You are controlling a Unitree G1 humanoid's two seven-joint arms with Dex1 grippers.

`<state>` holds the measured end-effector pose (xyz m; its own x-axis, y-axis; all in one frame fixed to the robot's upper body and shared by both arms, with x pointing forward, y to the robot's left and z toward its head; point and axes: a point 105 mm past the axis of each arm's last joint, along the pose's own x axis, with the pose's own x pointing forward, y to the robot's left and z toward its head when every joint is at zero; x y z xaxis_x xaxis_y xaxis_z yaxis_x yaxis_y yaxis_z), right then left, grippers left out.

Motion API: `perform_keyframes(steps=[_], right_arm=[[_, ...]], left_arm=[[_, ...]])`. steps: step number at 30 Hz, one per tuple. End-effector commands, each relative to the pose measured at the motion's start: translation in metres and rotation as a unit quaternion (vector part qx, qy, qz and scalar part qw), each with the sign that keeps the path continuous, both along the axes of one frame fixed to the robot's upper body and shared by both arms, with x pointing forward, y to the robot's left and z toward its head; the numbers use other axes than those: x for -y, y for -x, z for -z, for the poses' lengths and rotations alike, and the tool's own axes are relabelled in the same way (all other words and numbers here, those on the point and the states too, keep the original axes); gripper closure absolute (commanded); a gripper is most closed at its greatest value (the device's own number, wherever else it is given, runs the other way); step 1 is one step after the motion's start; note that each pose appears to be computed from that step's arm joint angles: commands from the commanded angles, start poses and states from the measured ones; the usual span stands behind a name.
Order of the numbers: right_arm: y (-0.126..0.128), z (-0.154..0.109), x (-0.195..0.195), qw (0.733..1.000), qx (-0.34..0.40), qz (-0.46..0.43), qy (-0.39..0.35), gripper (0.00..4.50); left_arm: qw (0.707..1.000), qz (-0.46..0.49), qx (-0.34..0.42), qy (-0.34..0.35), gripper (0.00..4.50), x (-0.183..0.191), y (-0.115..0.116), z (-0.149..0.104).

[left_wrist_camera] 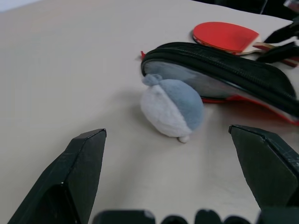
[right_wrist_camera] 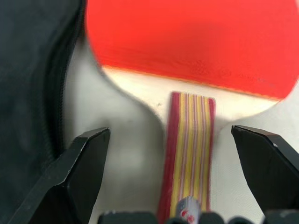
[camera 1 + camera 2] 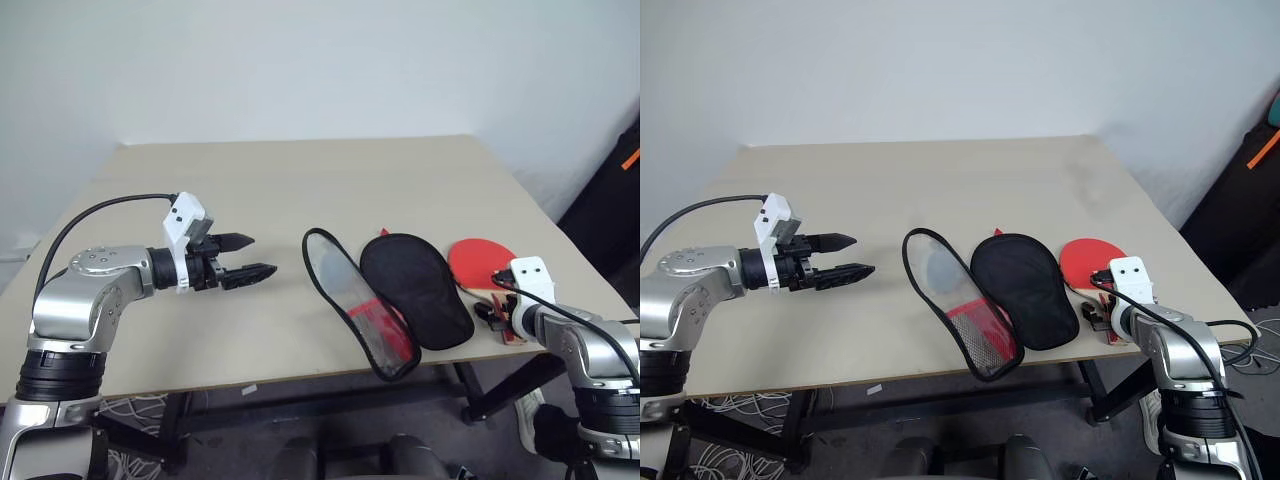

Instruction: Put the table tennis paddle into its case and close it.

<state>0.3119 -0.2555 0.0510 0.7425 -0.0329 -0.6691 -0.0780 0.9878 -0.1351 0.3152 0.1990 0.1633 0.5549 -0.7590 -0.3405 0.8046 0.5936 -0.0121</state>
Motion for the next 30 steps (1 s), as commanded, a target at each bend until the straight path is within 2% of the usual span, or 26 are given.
perform_keyframes(steps=[1,4,12,15,17,19,23,25,30], right_arm=[[0.000,0.002,0.036,0.996,0.008,0.079,0.027,0.00],[0.005,0.007,0.049,0.994,0.005,0.105,0.012,0.59],[0.013,0.011,0.058,0.986,-0.003,0.160,-0.052,3.25],[0.009,0.003,0.060,0.986,0.006,0.162,-0.033,3.32],[0.002,-0.012,0.070,0.984,0.029,0.172,0.022,3.32],[-0.013,-0.035,0.065,0.984,0.073,0.162,0.019,3.32],[-0.035,-0.069,0.028,0.986,0.137,0.092,-0.008,3.32],[-0.041,-0.082,-0.008,0.987,0.157,0.030,-0.029,3.32],[-0.040,-0.091,-0.062,0.983,0.165,-0.060,-0.054,3.32]], left_arm=[[1.000,0.010,0.028,-0.004,0.03,0.004,0.001,-0.018],[0.999,0.011,0.032,-0.002,0.00,0.008,-0.001,-0.016],[0.999,0.008,0.047,0.005,0.00,0.007,-0.009,-0.017],[0.999,0.006,0.047,0.007,0.00,0.006,-0.011,-0.014],[0.999,0.009,0.047,0.011,0.00,0.007,-0.014,-0.012],[0.999,0.013,0.047,0.015,0.00,0.011,-0.016,-0.008],[0.999,0.017,0.046,0.017,0.00,0.013,-0.019,-0.004],[0.999,0.017,0.045,0.017,0.00,0.012,-0.020,-0.003],[0.999,0.020,0.044,0.018,0.00,0.013,-0.021,-0.001]])
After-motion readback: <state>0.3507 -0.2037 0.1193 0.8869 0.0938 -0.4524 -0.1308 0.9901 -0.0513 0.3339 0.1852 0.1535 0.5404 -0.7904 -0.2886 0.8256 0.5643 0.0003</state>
